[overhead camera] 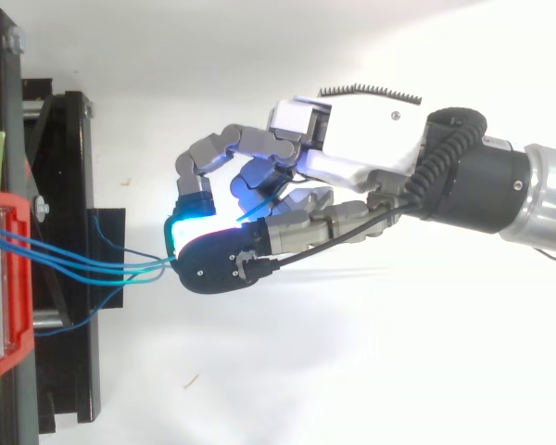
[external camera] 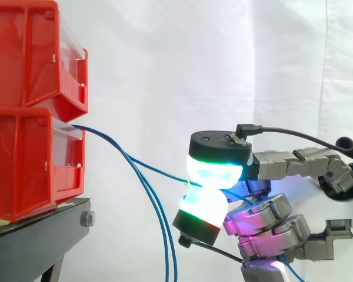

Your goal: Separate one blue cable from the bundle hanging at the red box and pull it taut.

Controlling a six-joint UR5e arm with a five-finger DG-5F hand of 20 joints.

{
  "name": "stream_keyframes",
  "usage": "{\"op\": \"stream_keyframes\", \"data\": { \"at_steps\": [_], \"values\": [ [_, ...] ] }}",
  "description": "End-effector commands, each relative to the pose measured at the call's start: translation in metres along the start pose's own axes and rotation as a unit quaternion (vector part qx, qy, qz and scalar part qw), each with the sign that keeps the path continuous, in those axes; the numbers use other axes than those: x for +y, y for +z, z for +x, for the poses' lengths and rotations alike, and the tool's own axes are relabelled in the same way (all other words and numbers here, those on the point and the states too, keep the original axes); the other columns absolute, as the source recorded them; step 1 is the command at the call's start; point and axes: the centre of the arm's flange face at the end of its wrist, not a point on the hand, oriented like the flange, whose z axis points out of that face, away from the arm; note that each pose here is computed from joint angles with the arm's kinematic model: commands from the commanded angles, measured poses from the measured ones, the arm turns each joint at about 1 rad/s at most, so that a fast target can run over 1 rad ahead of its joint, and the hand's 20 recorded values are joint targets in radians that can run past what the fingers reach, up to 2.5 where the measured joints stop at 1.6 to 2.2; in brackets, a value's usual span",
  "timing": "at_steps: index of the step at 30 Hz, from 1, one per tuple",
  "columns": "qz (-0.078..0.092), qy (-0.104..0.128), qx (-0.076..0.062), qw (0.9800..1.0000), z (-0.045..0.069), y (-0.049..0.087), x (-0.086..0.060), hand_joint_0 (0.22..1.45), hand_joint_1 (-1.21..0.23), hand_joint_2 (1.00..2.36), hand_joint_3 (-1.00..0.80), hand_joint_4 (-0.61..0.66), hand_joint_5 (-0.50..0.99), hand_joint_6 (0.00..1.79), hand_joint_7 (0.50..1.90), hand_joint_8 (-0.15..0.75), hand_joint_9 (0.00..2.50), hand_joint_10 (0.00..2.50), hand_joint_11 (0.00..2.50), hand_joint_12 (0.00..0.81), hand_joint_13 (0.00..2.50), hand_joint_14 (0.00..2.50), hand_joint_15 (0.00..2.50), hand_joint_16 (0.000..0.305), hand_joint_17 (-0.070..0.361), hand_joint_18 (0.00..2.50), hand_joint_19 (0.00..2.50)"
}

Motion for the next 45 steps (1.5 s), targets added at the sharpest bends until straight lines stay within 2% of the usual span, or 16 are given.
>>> {"op": "stream_keyframes", "data": {
  "at_steps": [1, 45],
  "values": [
    [0.0, 0.0, 0.001, 1.0, 0.0, 0.0, 0.0, 0.84, -0.7, 1.18, 0.26, 0.09, -0.22, 0.92, 1.27, 0.306, 0.86, 1.62, 1.73, 0.332, 1.05, 2.04, 1.48, 0.045, 0.101, 1.08, 1.15],
    [0.0, 0.0, 0.0, 1.0, -0.0002, 0.0, 0.0, 0.85, -0.71, 1.15, 0.24, 0.1, -0.21, 0.91, 1.29, 0.323, 0.86, 1.62, 1.73, 0.341, 1.04, 2.08, 1.46, 0.044, 0.1, 1.09, 1.15]
  ]
}}
